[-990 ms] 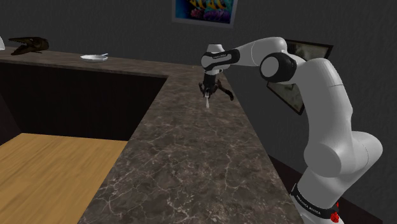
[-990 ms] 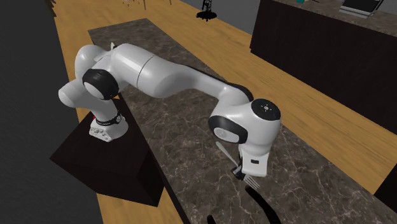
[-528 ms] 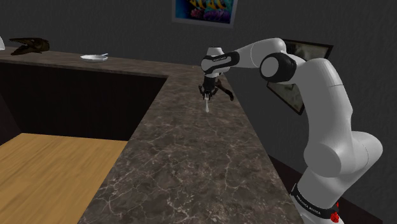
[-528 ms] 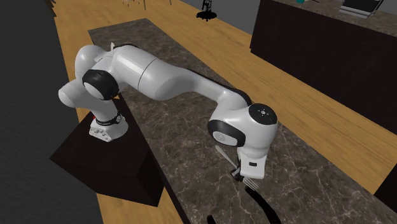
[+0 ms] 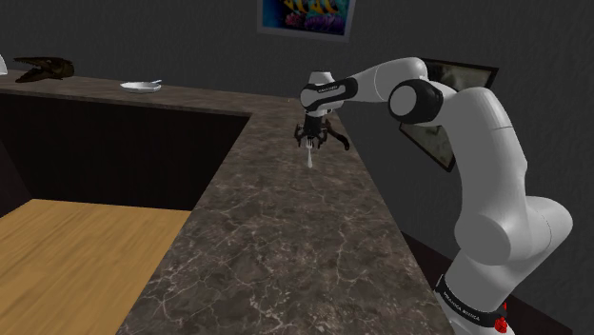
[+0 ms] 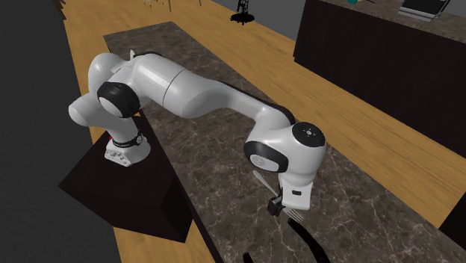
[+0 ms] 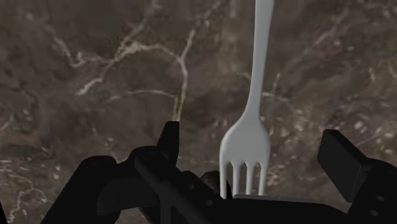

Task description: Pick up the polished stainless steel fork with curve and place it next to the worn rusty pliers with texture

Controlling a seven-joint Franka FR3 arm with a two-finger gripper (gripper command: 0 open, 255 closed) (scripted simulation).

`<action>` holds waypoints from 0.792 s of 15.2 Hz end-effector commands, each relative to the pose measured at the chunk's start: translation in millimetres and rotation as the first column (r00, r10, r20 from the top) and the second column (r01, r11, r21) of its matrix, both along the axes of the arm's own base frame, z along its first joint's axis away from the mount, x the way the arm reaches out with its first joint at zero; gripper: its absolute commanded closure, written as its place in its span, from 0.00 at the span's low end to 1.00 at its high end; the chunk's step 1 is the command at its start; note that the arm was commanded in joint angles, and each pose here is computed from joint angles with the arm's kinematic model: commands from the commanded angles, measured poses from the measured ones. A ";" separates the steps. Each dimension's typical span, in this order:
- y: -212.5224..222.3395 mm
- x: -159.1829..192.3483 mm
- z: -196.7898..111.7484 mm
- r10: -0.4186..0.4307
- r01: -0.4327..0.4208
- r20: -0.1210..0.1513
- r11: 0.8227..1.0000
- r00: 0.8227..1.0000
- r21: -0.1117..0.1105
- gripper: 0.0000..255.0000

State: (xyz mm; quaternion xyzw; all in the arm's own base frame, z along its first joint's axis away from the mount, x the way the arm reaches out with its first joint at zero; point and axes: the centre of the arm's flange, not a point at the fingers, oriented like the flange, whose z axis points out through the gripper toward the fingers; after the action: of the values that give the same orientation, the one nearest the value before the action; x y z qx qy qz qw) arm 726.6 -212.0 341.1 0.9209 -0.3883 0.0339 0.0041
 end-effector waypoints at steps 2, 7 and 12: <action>-1.1 -1.1 12.9 0.000 0.000 0.000 1.000 1.000 0.000 0.00; 0.2 -3.3 49.6 0.000 0.000 0.000 1.000 1.000 0.000 0.00; 0.2 -3.3 49.6 0.000 0.000 0.000 1.000 1.000 0.000 0.00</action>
State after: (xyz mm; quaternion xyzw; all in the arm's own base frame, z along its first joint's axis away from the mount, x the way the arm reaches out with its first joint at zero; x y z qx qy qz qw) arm 723.3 -211.8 390.6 0.9209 -0.3883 0.0338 0.0040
